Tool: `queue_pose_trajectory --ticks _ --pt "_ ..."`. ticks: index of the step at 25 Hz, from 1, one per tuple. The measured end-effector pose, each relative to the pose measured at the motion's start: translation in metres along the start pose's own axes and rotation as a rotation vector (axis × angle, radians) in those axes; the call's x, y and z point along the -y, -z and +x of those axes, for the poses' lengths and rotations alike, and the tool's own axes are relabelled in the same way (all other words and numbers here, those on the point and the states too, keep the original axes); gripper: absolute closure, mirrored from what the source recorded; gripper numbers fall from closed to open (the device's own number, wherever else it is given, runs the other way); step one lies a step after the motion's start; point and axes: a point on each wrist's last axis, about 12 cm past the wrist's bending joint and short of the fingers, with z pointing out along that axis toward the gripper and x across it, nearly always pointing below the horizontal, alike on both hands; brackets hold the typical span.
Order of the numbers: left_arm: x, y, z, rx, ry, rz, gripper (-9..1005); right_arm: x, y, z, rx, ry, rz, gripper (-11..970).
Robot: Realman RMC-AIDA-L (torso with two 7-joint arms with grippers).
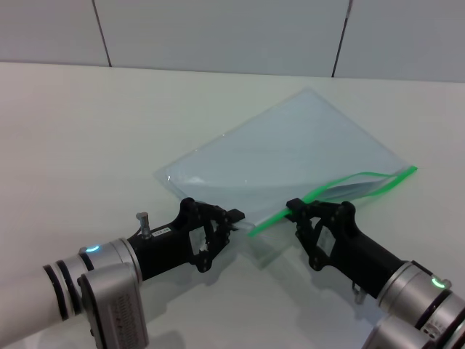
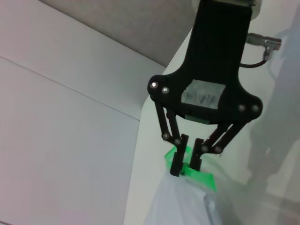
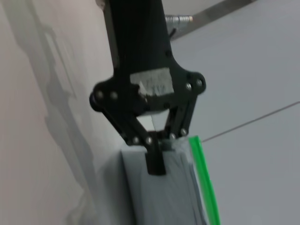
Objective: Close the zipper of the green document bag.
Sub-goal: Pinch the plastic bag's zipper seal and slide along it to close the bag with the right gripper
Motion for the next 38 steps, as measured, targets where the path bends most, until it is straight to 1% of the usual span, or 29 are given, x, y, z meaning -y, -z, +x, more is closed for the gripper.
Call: queue_pose_trajectory --ticks 13,23,33,38 --pt "0.001 0.001 -0.004 0.025 0.001 -0.005 944 0.007 0.003 0.020 -0.105 0.005 0.038 838" --pt "0.006 0.002 -0.008 0.047 0.000 0.008 944 0.013 0.007 0.038 -0.190 -0.007 0.066 828" --pt "0.010 0.002 -0.013 0.070 -0.003 0.024 944 0.026 0.010 0.065 -0.309 -0.025 0.109 817" --pt "0.010 0.003 -0.013 0.071 -0.003 0.023 945 0.034 0.011 0.078 -0.365 -0.016 0.127 811"
